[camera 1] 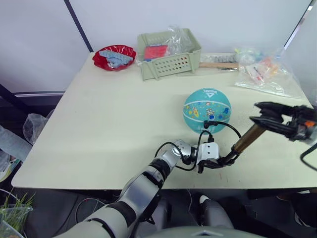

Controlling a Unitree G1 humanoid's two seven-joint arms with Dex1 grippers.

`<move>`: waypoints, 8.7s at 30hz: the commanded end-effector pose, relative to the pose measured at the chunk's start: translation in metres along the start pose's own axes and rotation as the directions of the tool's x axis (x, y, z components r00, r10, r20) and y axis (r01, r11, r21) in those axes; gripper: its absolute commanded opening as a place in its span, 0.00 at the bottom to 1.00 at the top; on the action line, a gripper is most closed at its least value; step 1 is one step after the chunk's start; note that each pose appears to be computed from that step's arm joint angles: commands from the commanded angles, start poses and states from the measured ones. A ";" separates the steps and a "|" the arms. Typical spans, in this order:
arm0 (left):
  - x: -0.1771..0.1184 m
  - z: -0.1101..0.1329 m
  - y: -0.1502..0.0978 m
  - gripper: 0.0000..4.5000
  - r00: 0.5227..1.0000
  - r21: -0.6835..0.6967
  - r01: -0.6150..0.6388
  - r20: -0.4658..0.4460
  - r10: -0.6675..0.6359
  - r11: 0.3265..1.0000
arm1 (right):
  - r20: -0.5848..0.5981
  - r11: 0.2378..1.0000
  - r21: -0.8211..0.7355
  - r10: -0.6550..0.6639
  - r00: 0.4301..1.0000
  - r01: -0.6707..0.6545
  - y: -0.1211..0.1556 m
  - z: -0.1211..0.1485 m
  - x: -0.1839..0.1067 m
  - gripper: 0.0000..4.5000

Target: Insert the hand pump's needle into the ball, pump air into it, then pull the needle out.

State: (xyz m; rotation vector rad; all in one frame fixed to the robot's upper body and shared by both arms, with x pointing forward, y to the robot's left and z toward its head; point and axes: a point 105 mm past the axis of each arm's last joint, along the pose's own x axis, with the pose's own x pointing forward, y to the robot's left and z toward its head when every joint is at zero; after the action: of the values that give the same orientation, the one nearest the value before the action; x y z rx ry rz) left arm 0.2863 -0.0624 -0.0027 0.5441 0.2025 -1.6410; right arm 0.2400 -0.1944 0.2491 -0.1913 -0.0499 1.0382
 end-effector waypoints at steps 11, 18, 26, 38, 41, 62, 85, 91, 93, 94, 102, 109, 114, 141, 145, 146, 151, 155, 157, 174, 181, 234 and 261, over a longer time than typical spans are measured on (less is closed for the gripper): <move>-0.002 -0.041 -0.024 0.22 0.989 -0.094 0.056 -0.135 -0.069 0.994 | -0.077 1.000 0.012 0.026 0.997 -0.025 0.012 -0.025 0.006 0.36; -0.005 -0.044 -0.024 0.22 0.988 -0.095 0.054 -0.140 -0.067 0.994 | -0.114 0.996 0.091 0.016 0.993 -0.005 0.020 -0.083 0.013 0.36; -0.007 -0.043 -0.021 0.22 0.988 -0.079 0.045 -0.146 -0.056 0.996 | -0.162 0.996 0.089 0.005 0.987 0.010 0.028 -0.127 0.019 0.36; -0.006 -0.044 -0.025 0.22 0.987 -0.087 0.058 -0.143 -0.070 0.994 | -0.025 0.998 -0.025 0.054 0.998 -0.055 0.023 -0.071 0.014 0.36; -0.006 -0.044 -0.025 0.22 0.987 -0.087 0.059 -0.141 -0.071 0.994 | -0.021 0.996 -0.064 0.060 0.998 -0.061 0.019 -0.047 0.008 0.36; -0.004 -0.041 -0.023 0.22 0.987 -0.086 0.064 -0.142 -0.076 0.994 | -0.101 0.994 -0.087 0.062 0.993 -0.071 0.013 0.008 -0.011 0.36; -0.006 -0.043 -0.023 0.22 0.988 -0.095 0.053 -0.142 -0.066 0.994 | -0.196 0.998 -0.048 0.039 0.980 -0.049 0.023 -0.111 0.004 0.36; -0.006 -0.043 -0.022 0.22 0.988 -0.095 0.050 -0.143 -0.063 0.994 | -0.101 0.995 -0.091 0.038 0.994 -0.047 0.010 -0.062 -0.002 0.36; -0.007 -0.043 -0.022 0.22 0.988 -0.095 0.049 -0.144 -0.062 0.994 | -0.059 0.993 -0.105 0.044 0.997 -0.050 0.007 -0.040 -0.004 0.36; -0.007 -0.043 -0.022 0.22 0.988 -0.095 0.050 -0.144 -0.063 0.994 | -0.040 0.993 -0.107 0.047 0.998 -0.052 0.006 -0.030 -0.006 0.36; -0.006 -0.043 -0.022 0.22 0.987 -0.093 0.052 -0.145 -0.065 0.994 | -0.002 0.989 -0.131 0.063 0.998 -0.063 0.004 0.017 -0.015 0.36; -0.006 -0.043 -0.023 0.22 0.987 -0.091 0.055 -0.146 -0.068 0.994 | 0.003 0.986 -0.159 0.042 0.999 -0.041 0.002 0.050 -0.025 0.36; -0.005 -0.043 -0.024 0.22 0.987 -0.091 0.058 -0.143 -0.071 0.994 | -0.061 0.993 -0.099 0.059 0.996 -0.065 0.005 0.020 -0.016 0.36; -0.011 -0.044 -0.020 0.22 0.987 -0.090 0.049 -0.151 -0.062 0.995 | -0.119 0.997 -0.039 0.058 0.991 -0.063 0.016 -0.088 0.011 0.36; -0.010 -0.044 -0.020 0.22 0.987 -0.092 0.051 -0.150 -0.064 0.995 | -0.042 0.996 -0.087 0.032 0.999 -0.036 0.005 -0.048 0.004 0.36; -0.010 -0.045 -0.020 0.22 0.986 -0.092 0.051 -0.151 -0.065 0.994 | -0.027 0.995 -0.096 0.024 0.999 -0.026 0.002 -0.038 0.001 0.36; -0.010 -0.045 -0.022 0.22 0.986 -0.091 0.059 -0.151 -0.072 0.994 | 0.005 0.991 -0.129 0.040 0.999 -0.039 0.002 0.004 -0.008 0.36; -0.008 -0.044 -0.022 0.22 0.987 -0.095 0.053 -0.146 -0.067 0.994 | 0.048 0.991 -0.137 0.014 0.999 -0.008 -0.002 0.037 -0.014 0.36; -0.008 -0.044 -0.023 0.22 0.987 -0.097 0.054 -0.145 -0.068 0.994 | 0.023 0.989 -0.150 0.017 1.000 -0.014 -0.002 0.042 -0.016 0.36; -0.006 -0.043 -0.022 0.22 0.989 -0.103 0.041 -0.140 -0.055 0.994 | -0.221 1.000 -0.018 0.017 0.975 -0.021 0.007 -0.077 0.003 0.36; -0.006 -0.043 -0.022 0.22 0.989 -0.108 0.040 -0.138 -0.055 0.993 | -0.257 1.000 0.013 0.023 0.966 -0.020 0.021 -0.128 0.013 0.36; -0.187 0.034 -0.022 1.00 0.925 -0.011 -0.078 0.373 0.076 0.997 | -0.174 0.999 -0.017 0.040 0.984 -0.044 0.034 -0.120 0.023 0.36; -0.206 0.045 -0.038 1.00 0.931 -0.009 -0.105 0.352 0.102 0.994 | -0.246 0.928 -0.370 -0.143 0.959 0.044 -0.034 -0.054 -0.015 0.36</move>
State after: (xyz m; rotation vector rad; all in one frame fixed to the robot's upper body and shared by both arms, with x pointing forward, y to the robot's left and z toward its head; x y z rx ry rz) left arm 0.2524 0.1063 0.1143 0.2393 -0.0550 -1.6051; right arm 0.2654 -0.2237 0.1890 -0.5627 0.0369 0.9316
